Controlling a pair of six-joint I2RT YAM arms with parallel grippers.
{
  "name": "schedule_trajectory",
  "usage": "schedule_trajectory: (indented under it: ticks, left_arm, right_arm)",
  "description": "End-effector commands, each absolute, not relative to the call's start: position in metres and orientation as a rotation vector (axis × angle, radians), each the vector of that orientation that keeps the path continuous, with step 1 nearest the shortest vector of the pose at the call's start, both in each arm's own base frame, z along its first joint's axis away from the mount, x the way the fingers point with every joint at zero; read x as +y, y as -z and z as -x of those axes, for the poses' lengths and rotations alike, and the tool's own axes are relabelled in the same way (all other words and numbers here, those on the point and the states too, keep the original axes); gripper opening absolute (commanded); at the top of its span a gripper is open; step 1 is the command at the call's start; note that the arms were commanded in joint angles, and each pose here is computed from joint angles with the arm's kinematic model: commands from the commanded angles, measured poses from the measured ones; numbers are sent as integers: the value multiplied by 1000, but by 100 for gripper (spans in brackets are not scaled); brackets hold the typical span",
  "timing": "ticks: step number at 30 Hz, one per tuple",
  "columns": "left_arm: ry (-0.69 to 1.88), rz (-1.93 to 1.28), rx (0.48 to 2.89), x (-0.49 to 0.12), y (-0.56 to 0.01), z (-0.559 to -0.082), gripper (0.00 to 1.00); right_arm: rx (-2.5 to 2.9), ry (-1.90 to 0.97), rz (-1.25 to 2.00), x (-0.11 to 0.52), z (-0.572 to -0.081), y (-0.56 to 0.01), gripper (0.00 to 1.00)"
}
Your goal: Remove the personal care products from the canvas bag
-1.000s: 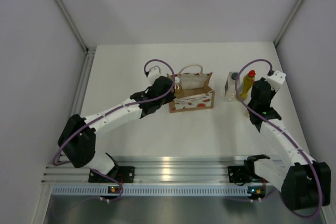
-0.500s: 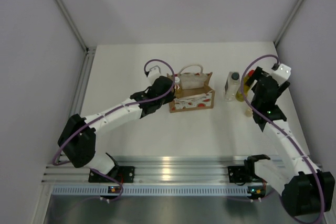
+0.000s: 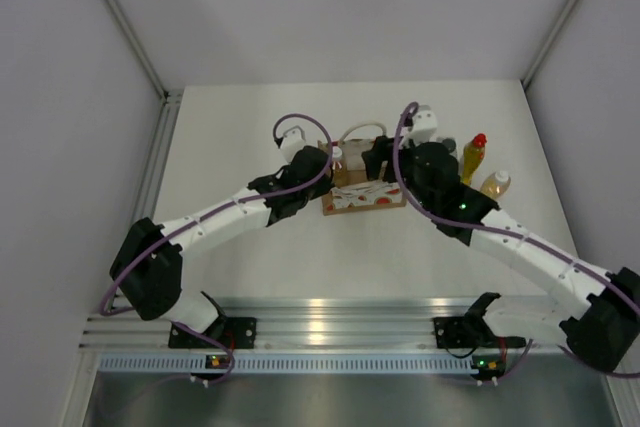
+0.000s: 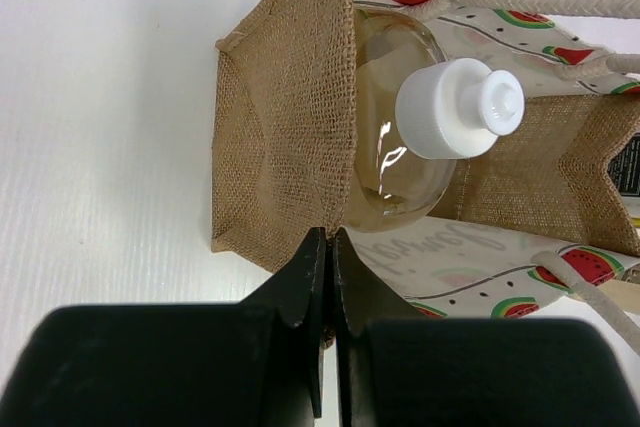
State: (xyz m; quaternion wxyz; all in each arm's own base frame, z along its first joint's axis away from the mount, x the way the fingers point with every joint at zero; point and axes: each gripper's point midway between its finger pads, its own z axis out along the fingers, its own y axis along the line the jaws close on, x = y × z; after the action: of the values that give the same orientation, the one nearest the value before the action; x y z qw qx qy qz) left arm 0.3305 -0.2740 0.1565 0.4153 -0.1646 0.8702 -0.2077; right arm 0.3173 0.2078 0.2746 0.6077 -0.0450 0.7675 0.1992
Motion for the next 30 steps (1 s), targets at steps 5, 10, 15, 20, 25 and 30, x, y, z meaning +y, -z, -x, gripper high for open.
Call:
schedule_trajectory:
  ticks: [5,10,15,20,25,30]
  left_arm:
    - [542,464,2167,-270,-162,-323,0]
    - [555,469,2168,-269,-163,-322,0]
    - [554,486,2167,-267,-161,-321,0]
    - [562,484,2168,-269,-162,-322,0]
    - [561,482,2168,-270,-162,-323,0]
    - [561,479,2167,-270,-163,-322,0]
  right_arm:
    - [1803,-412,224,276,-341,-274,70]
    - [1798,-441,259,306,-359,-275,69]
    - [1802,-426,301,323,-373,-268,69]
    - [1830,-359,328,329,-388,-245,66]
    - [1824,-356,331,334,-396,-229,57]
    - [1819,-365,335,337,-397,-214,50]
